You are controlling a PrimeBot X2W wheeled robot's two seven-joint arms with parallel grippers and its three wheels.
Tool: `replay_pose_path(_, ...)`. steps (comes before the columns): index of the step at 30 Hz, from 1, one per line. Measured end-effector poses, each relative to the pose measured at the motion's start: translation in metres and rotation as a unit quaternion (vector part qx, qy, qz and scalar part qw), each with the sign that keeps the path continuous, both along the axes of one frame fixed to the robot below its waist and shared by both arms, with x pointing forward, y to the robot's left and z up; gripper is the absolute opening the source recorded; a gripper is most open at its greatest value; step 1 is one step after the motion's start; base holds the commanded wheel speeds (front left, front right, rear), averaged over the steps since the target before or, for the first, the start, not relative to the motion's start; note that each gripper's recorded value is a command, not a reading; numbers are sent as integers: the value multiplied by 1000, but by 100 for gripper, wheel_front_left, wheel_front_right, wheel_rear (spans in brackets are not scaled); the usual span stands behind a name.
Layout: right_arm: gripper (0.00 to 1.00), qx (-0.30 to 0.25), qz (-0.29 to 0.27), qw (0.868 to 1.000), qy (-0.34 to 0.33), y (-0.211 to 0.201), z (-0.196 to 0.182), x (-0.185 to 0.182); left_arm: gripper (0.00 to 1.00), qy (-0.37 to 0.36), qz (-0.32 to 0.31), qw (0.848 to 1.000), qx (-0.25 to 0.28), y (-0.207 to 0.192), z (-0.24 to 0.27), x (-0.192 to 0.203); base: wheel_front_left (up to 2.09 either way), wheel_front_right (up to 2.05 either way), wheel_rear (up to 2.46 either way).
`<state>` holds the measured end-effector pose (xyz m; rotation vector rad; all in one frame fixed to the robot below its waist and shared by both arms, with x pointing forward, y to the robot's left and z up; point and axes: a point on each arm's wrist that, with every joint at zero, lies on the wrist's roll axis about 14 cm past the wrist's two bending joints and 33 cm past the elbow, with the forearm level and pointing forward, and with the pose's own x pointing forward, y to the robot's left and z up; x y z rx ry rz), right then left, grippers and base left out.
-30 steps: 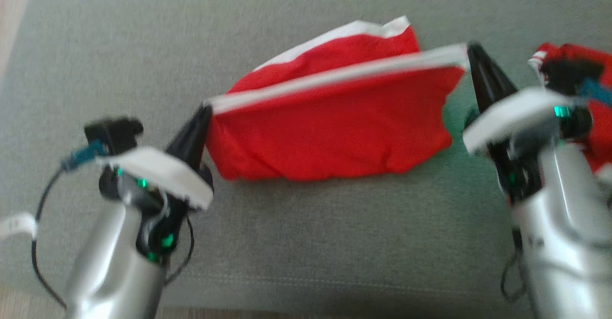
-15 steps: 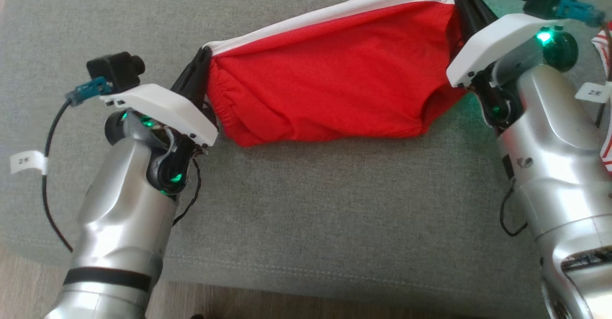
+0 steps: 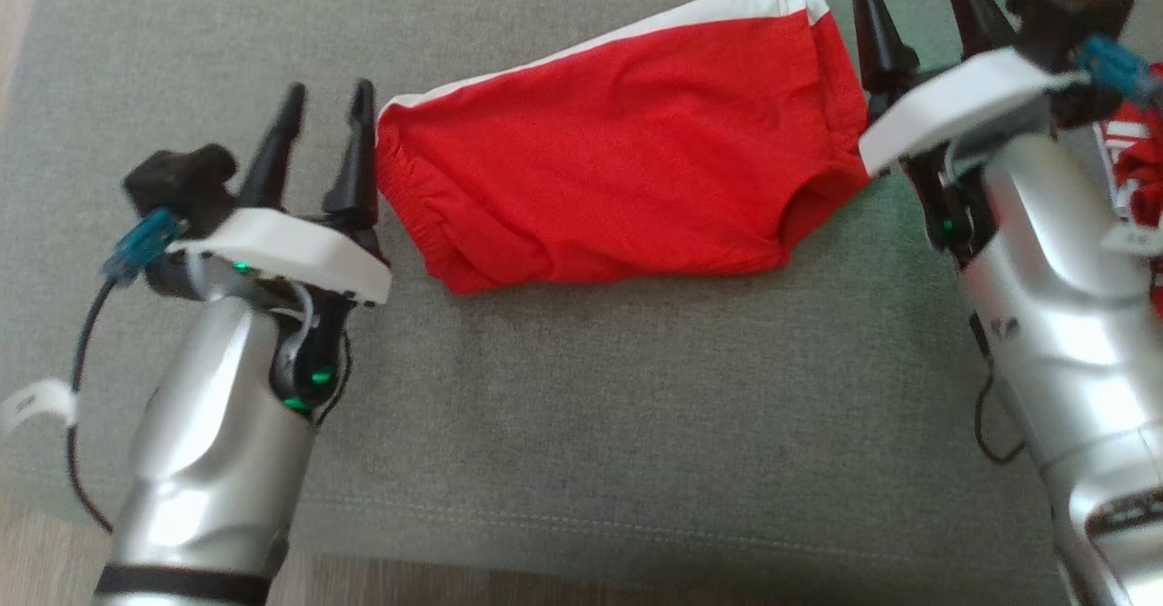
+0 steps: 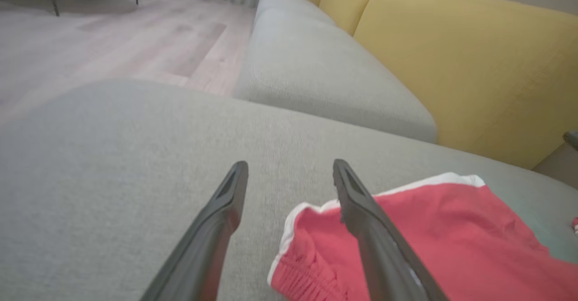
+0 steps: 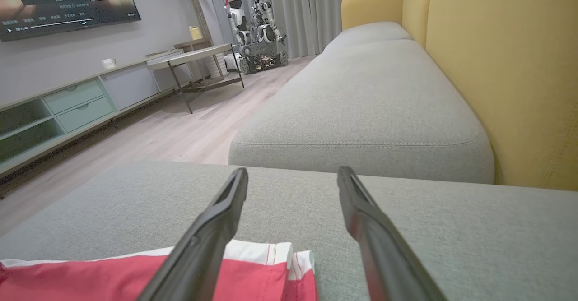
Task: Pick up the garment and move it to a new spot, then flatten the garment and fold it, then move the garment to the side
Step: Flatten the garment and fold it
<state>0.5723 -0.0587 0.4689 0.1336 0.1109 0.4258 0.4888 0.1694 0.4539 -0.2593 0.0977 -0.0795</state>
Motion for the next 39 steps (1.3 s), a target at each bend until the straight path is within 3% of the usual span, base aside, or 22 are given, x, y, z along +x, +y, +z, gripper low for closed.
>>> replay_pose_path(7,100,-5,-19,1000,-17,-22,1,-28,100,-62,9,997,52,7,36,-15,0,0,0)
replay_pose_path(22,100,-20,-80,996,12,-65,1,-114,100,-35,4,996,87,7,17,-54,0,0,0)
replay_pose_path(39,100,-16,-92,996,5,-66,18,-121,100,-22,-5,995,93,7,9,-56,0,0,0)
